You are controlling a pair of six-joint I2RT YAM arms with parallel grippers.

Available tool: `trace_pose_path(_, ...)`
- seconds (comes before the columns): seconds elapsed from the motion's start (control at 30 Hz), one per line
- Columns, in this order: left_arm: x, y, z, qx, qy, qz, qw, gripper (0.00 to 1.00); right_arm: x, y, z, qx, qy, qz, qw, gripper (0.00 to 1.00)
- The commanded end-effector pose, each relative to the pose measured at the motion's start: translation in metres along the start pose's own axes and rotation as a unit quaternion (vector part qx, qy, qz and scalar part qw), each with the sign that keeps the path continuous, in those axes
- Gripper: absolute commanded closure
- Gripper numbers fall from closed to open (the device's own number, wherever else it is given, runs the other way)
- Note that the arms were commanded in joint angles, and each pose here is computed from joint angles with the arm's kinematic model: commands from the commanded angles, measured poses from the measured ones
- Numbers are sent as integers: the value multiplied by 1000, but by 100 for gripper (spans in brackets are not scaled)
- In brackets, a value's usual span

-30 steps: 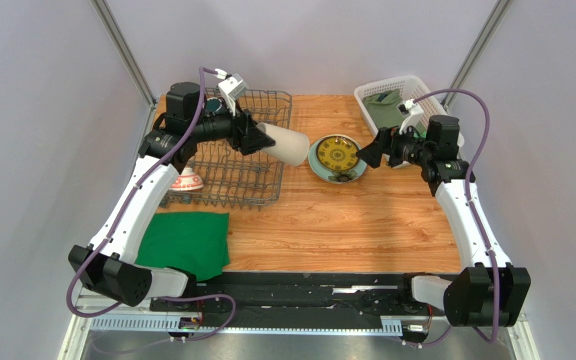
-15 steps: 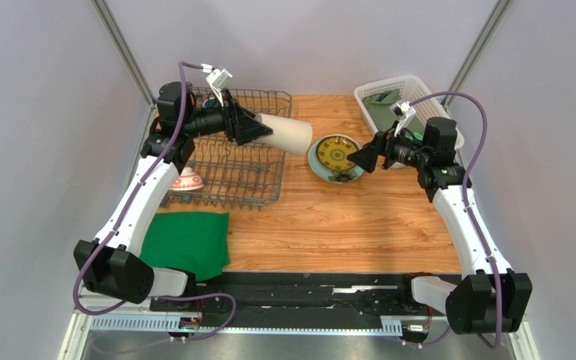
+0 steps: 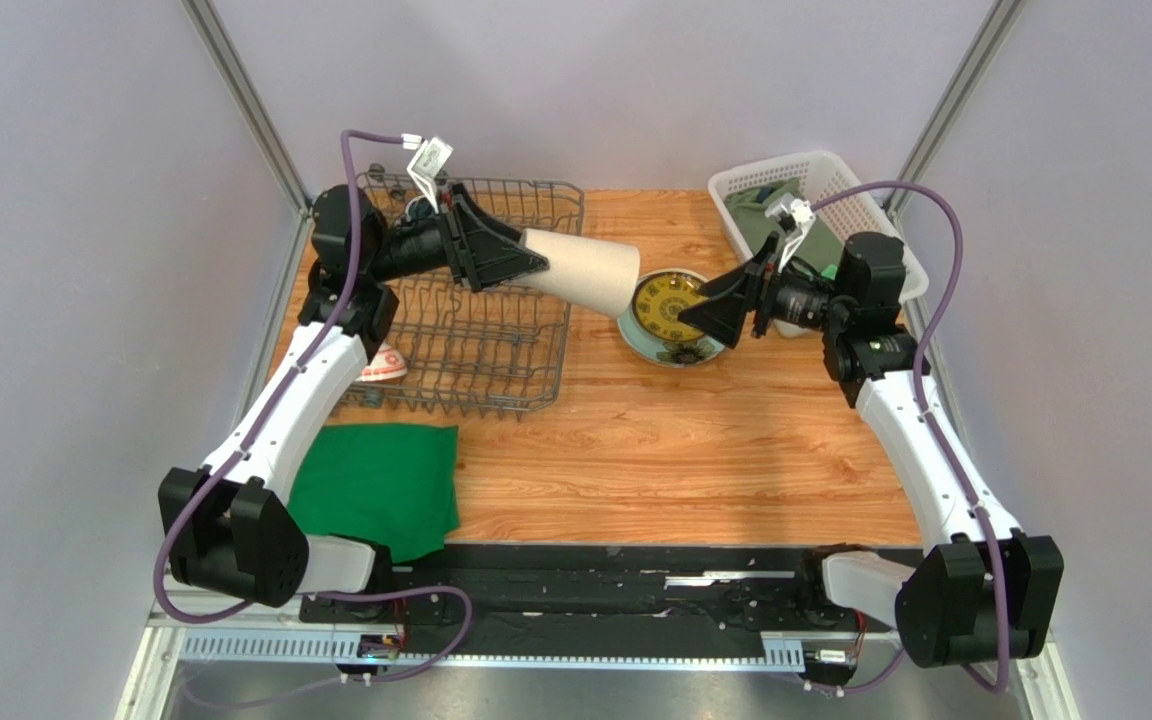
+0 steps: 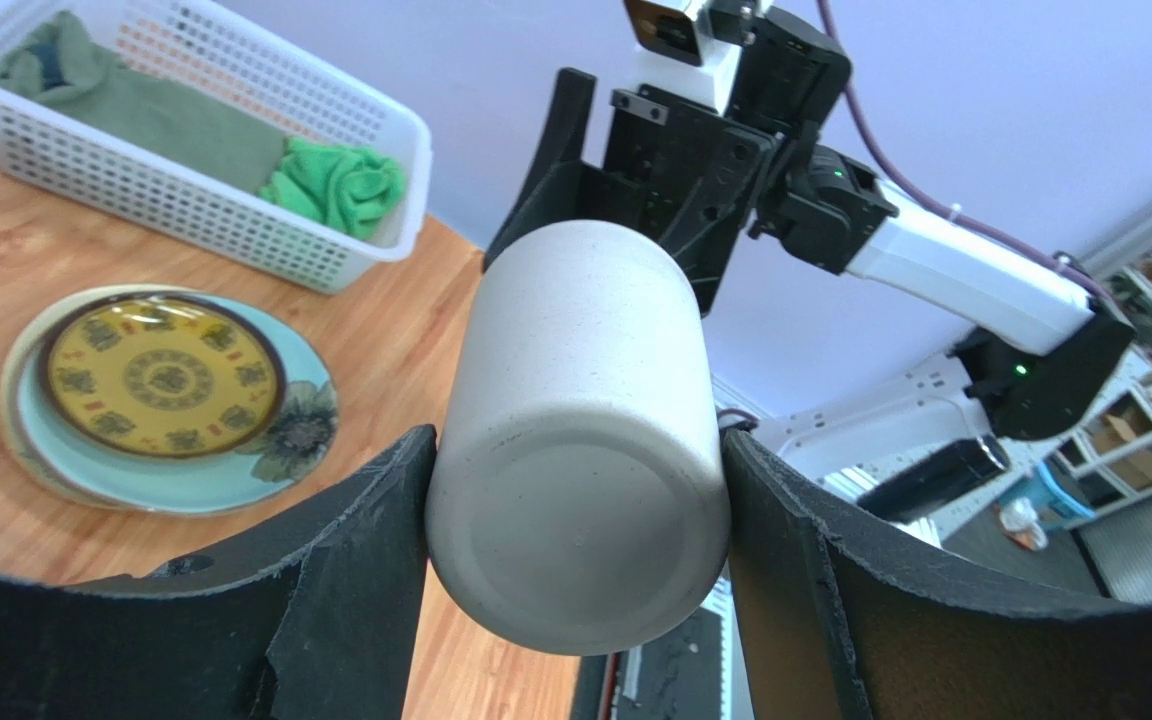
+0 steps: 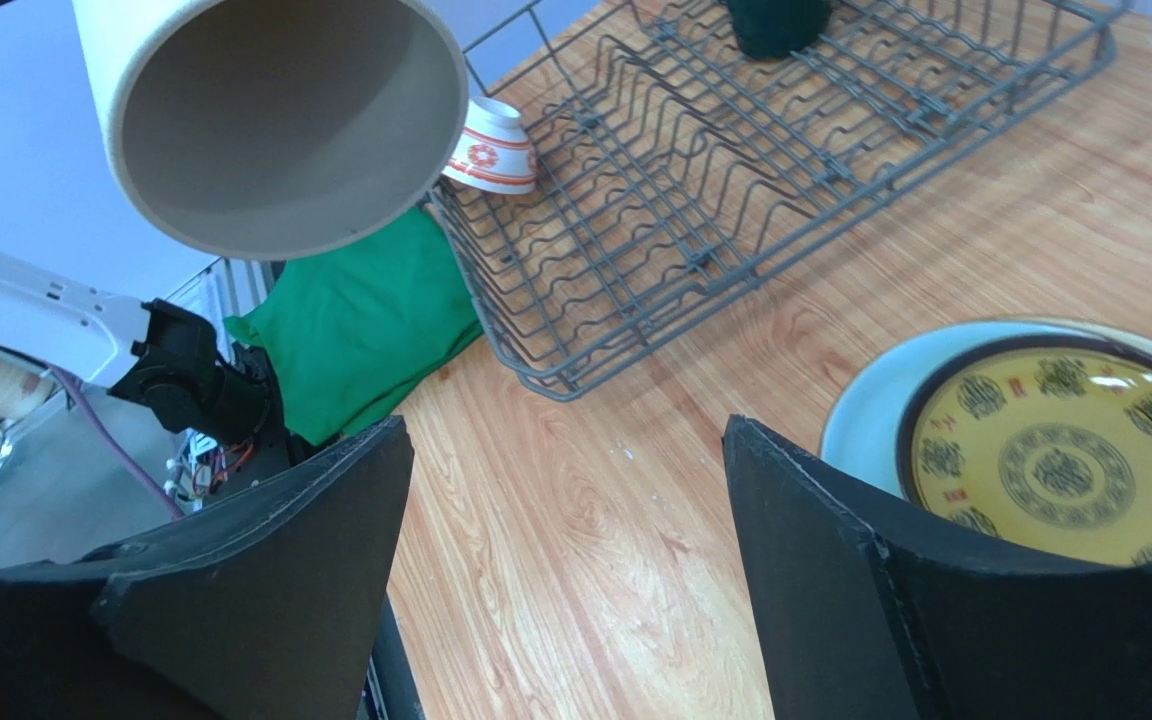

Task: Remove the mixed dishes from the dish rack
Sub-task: Pick up the cup from the dish rack.

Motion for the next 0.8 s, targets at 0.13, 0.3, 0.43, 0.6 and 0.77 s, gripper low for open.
trace_pose_path(0.13, -1, -14, 1, 4, -4, -72, 997, 100, 35, 21, 18, -58, -34, 75, 995, 26)
trace_pose_path(0.3, 0, -9, -5, -6, 2, -83, 997, 100, 51, 23, 27, -70, -44, 89, 993, 28)
trace_pose_path(0.43, 0, -3, -8, -16, 4, -81, 997, 100, 60, 26, 33, -75, -56, 102, 990, 29)
trace_pose_path(0.6, 1, 2, -11, -23, 7, -82, 996, 100, 68, 27, 40, -85, -66, 105, 989, 29)
trace_pose_path(0.77, 1, 4, -12, -32, 5, -83, 996, 100, 75, 28, 46, -88, -74, 108, 987, 30)
Point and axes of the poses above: each gripper's point midway between its finger pads, its own x axis out along the fingers, its own y axis along the line the jaws close on, z = x × y, the point moved 5 cm from there along -x, back along the fingers, and after that the axes turned 10 degrees about -x, right-handed, at the moved point
